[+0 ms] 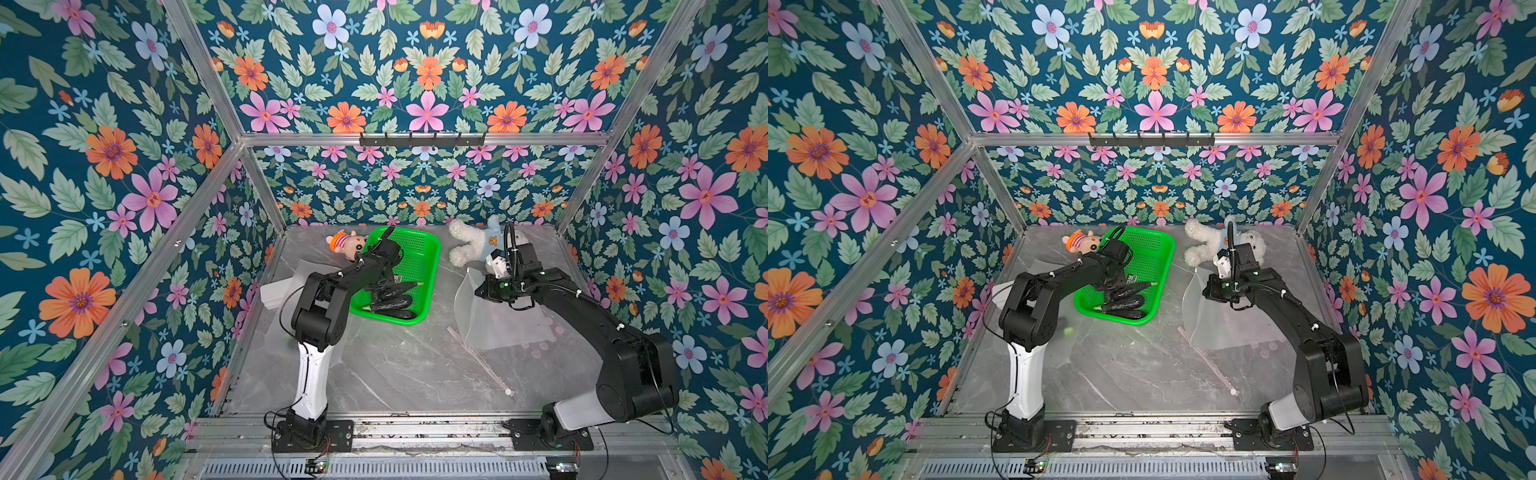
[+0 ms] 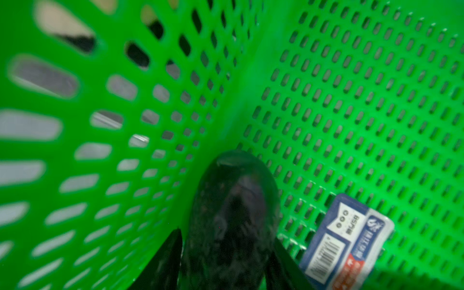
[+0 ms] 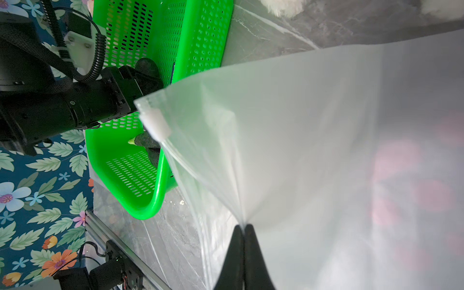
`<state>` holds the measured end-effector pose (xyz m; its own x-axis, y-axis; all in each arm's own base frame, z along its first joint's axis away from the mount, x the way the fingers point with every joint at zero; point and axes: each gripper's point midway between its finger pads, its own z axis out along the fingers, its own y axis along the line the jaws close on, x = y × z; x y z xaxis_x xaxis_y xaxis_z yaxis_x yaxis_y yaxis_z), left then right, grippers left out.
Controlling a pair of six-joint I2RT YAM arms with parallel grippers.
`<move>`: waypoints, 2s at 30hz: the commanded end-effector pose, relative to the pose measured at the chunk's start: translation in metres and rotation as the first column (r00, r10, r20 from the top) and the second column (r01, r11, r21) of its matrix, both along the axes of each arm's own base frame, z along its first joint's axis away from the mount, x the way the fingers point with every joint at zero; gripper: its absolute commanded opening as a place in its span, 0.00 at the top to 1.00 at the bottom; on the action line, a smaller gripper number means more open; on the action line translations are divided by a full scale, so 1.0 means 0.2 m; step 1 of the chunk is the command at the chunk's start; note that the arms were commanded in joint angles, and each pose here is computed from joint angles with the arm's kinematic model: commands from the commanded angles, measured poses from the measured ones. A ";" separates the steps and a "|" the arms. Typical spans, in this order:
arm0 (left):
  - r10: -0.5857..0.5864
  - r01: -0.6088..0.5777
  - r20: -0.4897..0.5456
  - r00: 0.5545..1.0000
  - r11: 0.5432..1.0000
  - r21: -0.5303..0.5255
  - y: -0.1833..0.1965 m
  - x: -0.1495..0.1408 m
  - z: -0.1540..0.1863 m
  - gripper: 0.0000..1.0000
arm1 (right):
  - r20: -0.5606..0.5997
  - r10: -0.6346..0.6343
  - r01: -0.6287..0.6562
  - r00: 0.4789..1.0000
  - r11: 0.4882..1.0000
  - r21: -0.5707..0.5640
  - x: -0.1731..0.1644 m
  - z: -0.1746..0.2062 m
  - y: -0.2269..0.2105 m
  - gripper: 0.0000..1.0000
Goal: Place the eggplant in a zip-top bag and seal the zipper
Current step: Pick up the eggplant from the basket, then place the eggplant in the zipper food storage bag.
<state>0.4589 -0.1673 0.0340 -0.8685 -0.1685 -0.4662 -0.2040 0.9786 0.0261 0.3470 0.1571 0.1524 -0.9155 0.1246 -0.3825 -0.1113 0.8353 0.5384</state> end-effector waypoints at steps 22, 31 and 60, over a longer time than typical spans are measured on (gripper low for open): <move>-0.095 0.238 0.496 0.863 0.943 -0.233 -0.25 0.12 0.95 0.67 | -0.013 0.016 -0.015 1.000 0.998 0.059 0.03 0.04 0.05 1.00; -0.102 0.532 0.744 0.660 0.764 -0.367 -0.72 -0.10 1.40 0.67 | -0.073 0.050 -0.039 0.996 0.990 0.138 0.05 0.06 0.11 1.00; 0.007 0.744 0.889 0.459 0.544 -0.388 -1.19 -0.54 1.34 0.66 | -0.053 -0.037 0.058 0.998 0.871 0.489 0.14 0.43 -0.01 1.00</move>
<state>0.3495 -0.4065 0.2851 -0.3398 -0.4276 -0.8377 0.6000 0.5874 -0.5431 0.3724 0.1526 0.2210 -0.9222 0.3221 -0.2138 -0.0197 0.5132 0.8581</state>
